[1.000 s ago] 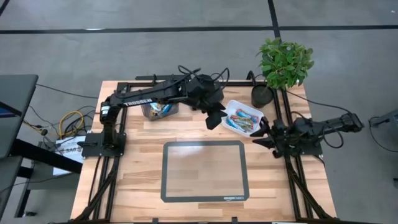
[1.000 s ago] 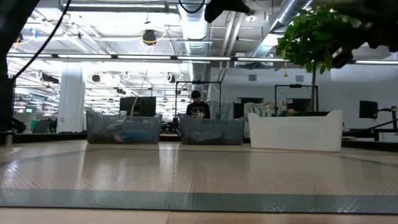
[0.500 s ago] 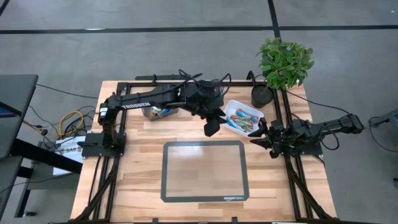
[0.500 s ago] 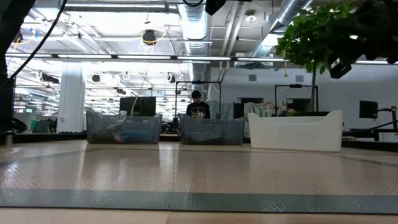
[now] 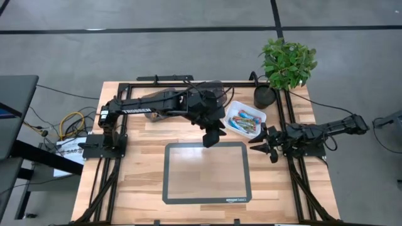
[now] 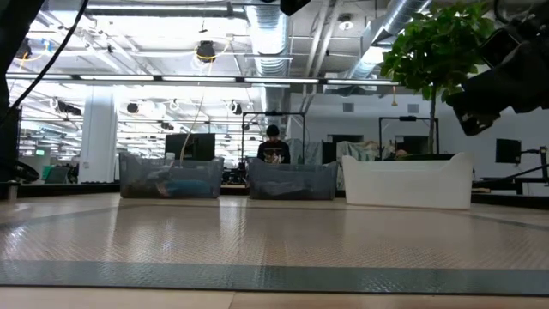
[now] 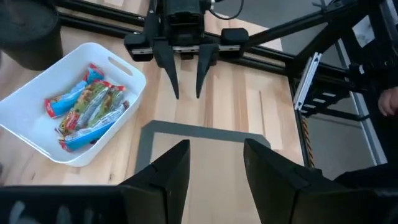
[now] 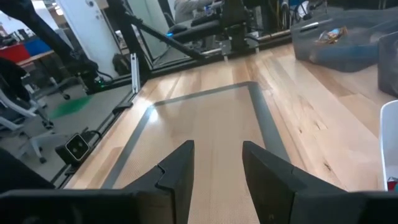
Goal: Pick and place Granola Bars by type
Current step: Return to Home Position
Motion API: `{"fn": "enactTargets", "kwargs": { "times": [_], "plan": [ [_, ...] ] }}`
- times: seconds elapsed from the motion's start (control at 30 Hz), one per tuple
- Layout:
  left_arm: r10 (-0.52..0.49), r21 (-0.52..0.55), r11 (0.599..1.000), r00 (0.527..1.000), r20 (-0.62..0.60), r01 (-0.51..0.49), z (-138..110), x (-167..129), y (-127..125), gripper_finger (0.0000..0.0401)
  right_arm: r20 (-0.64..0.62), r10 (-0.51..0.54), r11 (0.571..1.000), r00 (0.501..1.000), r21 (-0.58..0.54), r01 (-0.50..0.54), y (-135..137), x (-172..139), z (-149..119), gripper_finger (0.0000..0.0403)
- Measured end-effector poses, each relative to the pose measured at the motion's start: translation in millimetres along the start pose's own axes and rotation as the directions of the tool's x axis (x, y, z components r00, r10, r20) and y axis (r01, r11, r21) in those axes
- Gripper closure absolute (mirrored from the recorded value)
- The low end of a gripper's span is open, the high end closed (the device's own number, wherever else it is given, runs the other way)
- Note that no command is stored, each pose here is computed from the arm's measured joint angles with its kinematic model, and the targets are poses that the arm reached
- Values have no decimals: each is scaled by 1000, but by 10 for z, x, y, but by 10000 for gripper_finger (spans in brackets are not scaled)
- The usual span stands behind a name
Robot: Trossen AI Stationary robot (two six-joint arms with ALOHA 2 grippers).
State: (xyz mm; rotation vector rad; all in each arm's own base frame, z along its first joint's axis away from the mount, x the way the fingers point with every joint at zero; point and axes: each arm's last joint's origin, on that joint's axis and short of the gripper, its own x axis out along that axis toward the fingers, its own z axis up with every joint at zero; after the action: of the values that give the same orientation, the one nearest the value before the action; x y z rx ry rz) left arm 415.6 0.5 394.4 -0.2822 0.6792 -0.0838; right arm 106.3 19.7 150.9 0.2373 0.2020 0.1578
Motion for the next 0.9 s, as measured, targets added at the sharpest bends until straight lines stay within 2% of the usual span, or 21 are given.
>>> {"fn": "enactTargets", "kwargs": {
  "times": [0.27, 0.43, 0.5, 0.6, 0.7, 0.9],
  "plan": [
    [-69, 83, 994, 998, -2, 69, -33, 44, -157, 258, 0, 0, 1000, 1000, -1, 0, 0, 0, 1, 274],
    [-41, 76, 996, 995, -87, 48, -308, 313, -91, 258, 0, 0, 1000, 1000, -1, 0, 0, 0, 1, 274],
    [-65, 87, 994, 996, -57, 70, -426, 417, -115, 258, 0, 0, 1000, 1000, -1, 0, 0, 0, 1, 274],
    [-107, 78, 991, 994, -27, 109, -708, 576, -143, 258, 0, 0, 1000, 1000, -1, 0, 0, 0, 1, 274],
    [-125, 40, 991, 991, -55, 127, -1105, 713, -90, 258, 0, 0, 1000, 1000, -1, 0, 0, 0, 0, 274],
    [-198, 29, 980, 980, -3, 198, -1815, 610, 22, 258, 0, 0, 1000, 1000, -1, 0, 0, 0, 1, 274]
  ]
}}
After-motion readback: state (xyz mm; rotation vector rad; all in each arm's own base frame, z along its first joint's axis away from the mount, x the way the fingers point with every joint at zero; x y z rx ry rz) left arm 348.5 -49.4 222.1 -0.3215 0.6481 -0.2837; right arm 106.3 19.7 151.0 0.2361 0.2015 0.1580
